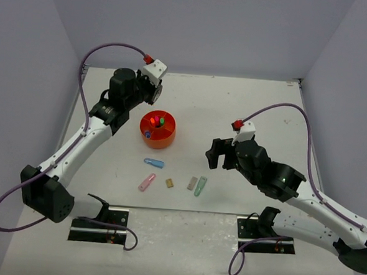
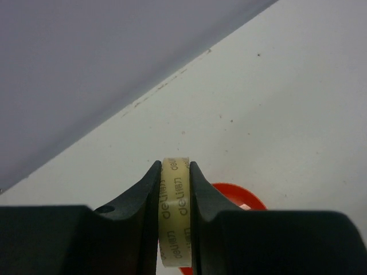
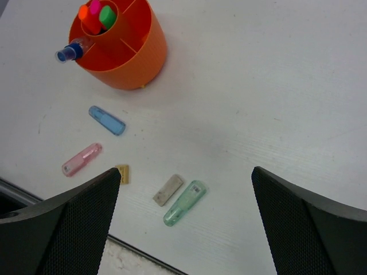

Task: Sort the stationery into containers
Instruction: Place the stationery in the storage box.

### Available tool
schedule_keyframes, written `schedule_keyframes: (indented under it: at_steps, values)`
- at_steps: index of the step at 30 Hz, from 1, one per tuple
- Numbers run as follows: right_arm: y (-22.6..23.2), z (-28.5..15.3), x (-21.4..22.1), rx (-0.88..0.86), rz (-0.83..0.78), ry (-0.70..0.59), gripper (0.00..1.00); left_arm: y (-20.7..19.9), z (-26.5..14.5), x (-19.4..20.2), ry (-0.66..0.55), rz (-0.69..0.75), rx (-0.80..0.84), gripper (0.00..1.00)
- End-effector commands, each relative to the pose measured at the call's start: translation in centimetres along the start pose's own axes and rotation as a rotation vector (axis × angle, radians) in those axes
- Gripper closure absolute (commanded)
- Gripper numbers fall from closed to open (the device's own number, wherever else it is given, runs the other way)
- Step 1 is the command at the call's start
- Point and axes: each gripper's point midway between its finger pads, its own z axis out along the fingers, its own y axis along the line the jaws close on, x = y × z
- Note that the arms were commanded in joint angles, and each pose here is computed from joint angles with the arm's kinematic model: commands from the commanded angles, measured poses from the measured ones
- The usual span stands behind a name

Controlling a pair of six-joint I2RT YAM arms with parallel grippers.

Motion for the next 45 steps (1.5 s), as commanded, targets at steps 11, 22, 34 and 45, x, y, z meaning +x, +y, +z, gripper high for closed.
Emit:
schedule_keyframes:
  at_steps: [11, 22, 34, 45]
  values:
    - [0.7, -3.3, 2.3, -0.229, 0.019, -0.042, 0.01, -0.2, 5.3, 5.8, -0.065, -0.071, 0.546, 1.0]
    - [0.3, -2.6, 2.4, -0.184, -0.021, -0.026, 0.01, 0.4, 6.3, 11.0, 0.062, -0.095, 0.464, 0.99]
    - [0.6, -2.4, 1.8, -0.183, -0.03, -0.033, 0.01, 0.6, 6.1, 13.4, 0.138, -0.178, 0.424, 0.5]
    - [0.4, 2.9, 5.3, 0.0, 0.068, 0.125, 0.01, 5.6, 0.5, 1.6, -0.049, -0.228, 0.113, 0.02]
